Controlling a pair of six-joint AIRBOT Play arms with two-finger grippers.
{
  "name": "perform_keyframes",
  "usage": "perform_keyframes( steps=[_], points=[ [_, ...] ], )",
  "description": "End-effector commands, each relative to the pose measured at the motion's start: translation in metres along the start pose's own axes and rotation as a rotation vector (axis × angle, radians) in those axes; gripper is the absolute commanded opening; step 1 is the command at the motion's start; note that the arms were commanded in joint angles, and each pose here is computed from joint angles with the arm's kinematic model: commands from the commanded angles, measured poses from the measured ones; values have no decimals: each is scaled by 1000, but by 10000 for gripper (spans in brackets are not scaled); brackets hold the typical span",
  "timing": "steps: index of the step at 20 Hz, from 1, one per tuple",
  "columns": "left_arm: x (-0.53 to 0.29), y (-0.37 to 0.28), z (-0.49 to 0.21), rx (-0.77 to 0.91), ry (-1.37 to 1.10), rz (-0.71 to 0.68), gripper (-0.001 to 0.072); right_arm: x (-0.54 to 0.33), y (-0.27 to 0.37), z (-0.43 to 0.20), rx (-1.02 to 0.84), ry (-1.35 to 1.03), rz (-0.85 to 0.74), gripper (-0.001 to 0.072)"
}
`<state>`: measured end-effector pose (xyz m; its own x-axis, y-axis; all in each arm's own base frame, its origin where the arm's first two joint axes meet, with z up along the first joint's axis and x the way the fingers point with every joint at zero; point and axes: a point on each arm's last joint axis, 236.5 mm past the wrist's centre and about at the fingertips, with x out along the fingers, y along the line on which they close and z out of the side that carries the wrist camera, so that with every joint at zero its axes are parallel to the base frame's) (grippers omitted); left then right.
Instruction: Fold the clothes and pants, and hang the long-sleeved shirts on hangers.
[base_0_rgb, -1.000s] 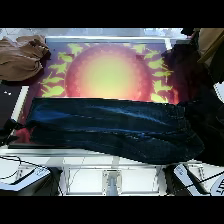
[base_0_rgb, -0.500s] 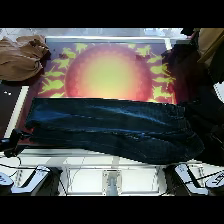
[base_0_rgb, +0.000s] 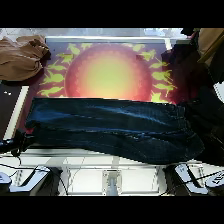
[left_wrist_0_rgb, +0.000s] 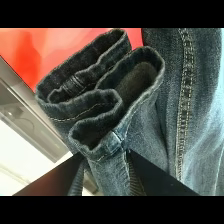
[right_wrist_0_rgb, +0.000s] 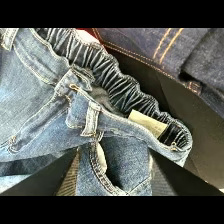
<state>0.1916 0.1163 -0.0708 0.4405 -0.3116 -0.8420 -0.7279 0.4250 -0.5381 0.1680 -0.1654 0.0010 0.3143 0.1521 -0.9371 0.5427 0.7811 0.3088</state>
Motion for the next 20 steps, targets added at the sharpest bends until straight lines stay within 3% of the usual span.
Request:
perform_keyframes(
  steps=[1,2,3,4,10,20],
  points=[
    [1,7,-3,8,12,23,288,0,-2,-7,-2,28,-9,449],
    [1,7,-3,7,11,24,267,0,-5,-10,-2,43,-17,449],
    [1,6,-1,6,2,22,93,0,-7,-15,8,56,-19,449],
    [1,6,2,4,-11,19,16,1,-8,-24,27,80,-8,449],
    [1,6,4,3,-18,20,15,23,-5,-70,203,160,131,449],
    [1,6,2,4,-10,18,16,42,-20,-96,199,271,102,449]
  ],
)
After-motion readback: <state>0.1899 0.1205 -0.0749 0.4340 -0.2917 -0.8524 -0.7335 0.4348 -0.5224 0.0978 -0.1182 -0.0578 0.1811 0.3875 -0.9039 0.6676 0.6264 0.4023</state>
